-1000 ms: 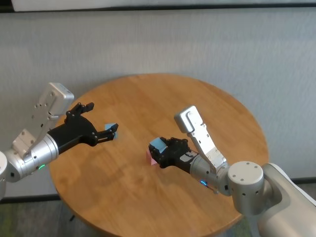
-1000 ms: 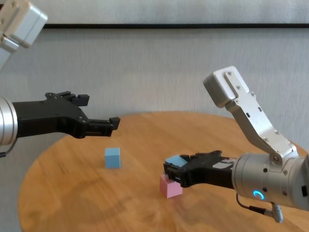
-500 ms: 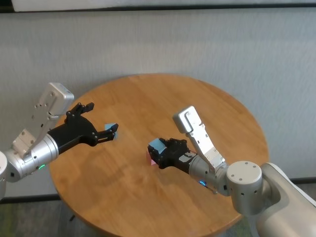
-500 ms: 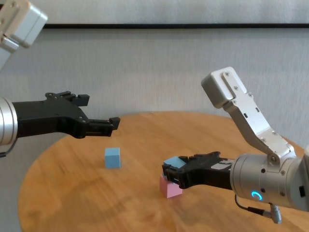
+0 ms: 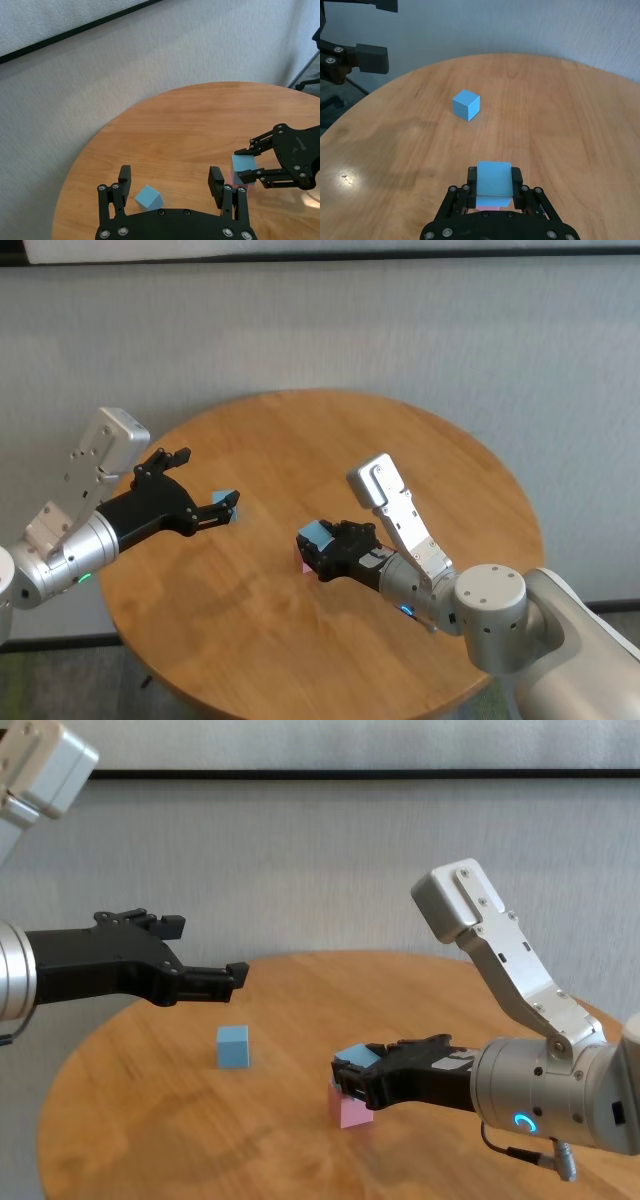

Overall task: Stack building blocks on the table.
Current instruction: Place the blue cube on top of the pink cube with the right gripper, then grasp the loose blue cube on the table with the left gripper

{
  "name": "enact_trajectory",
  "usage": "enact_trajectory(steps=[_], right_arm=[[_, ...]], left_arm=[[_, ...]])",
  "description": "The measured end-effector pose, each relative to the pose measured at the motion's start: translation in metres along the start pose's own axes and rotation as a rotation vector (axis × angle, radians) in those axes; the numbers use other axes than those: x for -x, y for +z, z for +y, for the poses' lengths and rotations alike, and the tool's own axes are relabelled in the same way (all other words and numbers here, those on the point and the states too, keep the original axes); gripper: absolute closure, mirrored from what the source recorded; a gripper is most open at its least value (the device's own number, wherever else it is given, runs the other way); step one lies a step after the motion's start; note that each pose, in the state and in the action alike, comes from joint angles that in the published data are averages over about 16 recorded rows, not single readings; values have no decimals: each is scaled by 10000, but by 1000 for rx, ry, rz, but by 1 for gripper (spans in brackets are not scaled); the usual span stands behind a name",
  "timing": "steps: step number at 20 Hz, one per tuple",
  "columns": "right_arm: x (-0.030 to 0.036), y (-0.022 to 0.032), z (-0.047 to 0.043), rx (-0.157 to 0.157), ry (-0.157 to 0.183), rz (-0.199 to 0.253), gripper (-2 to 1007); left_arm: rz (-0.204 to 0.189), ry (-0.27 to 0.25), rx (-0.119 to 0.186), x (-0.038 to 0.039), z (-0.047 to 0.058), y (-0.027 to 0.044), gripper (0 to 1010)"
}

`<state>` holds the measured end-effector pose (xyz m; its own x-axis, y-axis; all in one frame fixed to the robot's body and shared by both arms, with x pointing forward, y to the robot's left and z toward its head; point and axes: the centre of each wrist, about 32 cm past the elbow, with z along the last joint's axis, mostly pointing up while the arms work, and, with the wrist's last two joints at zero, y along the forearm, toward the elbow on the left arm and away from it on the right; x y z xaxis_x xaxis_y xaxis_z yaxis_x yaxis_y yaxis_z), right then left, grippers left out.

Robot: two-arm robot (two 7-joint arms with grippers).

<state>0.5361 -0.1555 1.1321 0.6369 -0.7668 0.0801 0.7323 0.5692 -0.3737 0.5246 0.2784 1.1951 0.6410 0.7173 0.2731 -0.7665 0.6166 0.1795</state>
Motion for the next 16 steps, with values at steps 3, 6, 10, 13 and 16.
enact_trajectory(steps=[3, 6, 10, 13, 16], right_arm=[[6, 9, 4, 2, -1, 5, 634], [13, 16, 6, 2, -3, 9, 610], [19, 27, 5, 0, -6, 13, 549], [24, 36, 2, -5, -8, 15, 474], [26, 47, -6, -12, -10, 17, 380]], left_arm=[[0, 0, 0, 0, 0, 0, 9], [0, 0, 0, 0, 0, 0, 9], [0, 0, 0, 0, 0, 0, 9], [0, 0, 0, 0, 0, 0, 9], [0, 0, 0, 0, 0, 0, 9]])
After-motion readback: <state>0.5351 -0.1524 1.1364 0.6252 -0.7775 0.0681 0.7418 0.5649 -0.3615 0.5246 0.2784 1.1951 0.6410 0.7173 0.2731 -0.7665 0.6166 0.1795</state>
